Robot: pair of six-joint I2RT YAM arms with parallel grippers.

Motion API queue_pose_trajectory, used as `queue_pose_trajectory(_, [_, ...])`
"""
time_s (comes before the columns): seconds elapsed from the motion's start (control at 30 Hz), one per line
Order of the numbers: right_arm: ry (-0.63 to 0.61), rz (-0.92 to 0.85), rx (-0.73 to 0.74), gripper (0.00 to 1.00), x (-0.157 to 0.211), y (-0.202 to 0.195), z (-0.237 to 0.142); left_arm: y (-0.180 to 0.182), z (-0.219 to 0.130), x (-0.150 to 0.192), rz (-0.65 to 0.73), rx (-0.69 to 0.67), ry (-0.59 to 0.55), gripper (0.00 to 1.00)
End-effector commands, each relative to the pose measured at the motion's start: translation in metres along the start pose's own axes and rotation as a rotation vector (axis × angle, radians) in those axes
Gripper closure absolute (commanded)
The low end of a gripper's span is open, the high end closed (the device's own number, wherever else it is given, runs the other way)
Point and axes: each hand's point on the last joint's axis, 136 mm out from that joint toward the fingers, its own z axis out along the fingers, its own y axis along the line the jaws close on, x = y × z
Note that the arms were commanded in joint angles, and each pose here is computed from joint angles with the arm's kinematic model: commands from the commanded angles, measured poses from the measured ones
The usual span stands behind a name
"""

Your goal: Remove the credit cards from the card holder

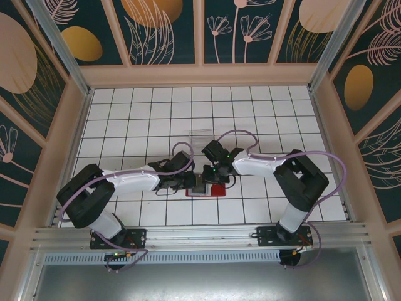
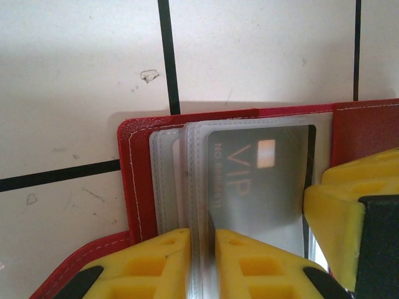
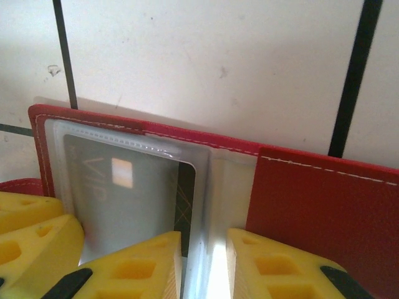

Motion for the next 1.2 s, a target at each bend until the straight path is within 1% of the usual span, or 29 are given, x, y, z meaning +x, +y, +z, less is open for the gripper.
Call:
queue_pose_trajectory(0.0, [-0.005,0.028,0.154,0.75,0.003,-0.033,0.0,0.023,0.005,0.014,0.008,-0.103,0.049,0.8])
queue_pose_trajectory(0.37, [-0.032,0.034,0.096,0.78,-0.001,-0.021,-0.009,0.025,0.005,0.014,0.0,-0.108,0.045,0.8])
queue_pose_trajectory(0.47, [-0.044,0.039,0.053,0.75,-0.002,-0.013,-0.014,0.024,0.005,0.015,-0.002,-0.103,0.046,0.8])
queue_pose_trajectory(0.53, [-0.048,0.046,-0.006,0.73,-0.002,-0.004,-0.016,0.023,0.005,0.015,-0.004,-0.096,0.046,0.8])
queue_pose_trajectory(0.63, [-0.041,0.059,-0.043,0.72,0.0,-0.001,-0.016,0.022,0.006,0.014,-0.004,-0.094,0.046,0.8])
queue_pose_trajectory(0.83, [-0.022,0.066,-0.036,0.71,0.004,-0.005,-0.008,0.022,0.006,0.016,-0.005,-0.091,0.047,0.81])
queue_pose_trajectory(1.17, [0.008,0.065,-0.05,0.66,0.008,-0.001,0.001,0.021,0.008,0.017,-0.008,-0.085,0.051,0.81])
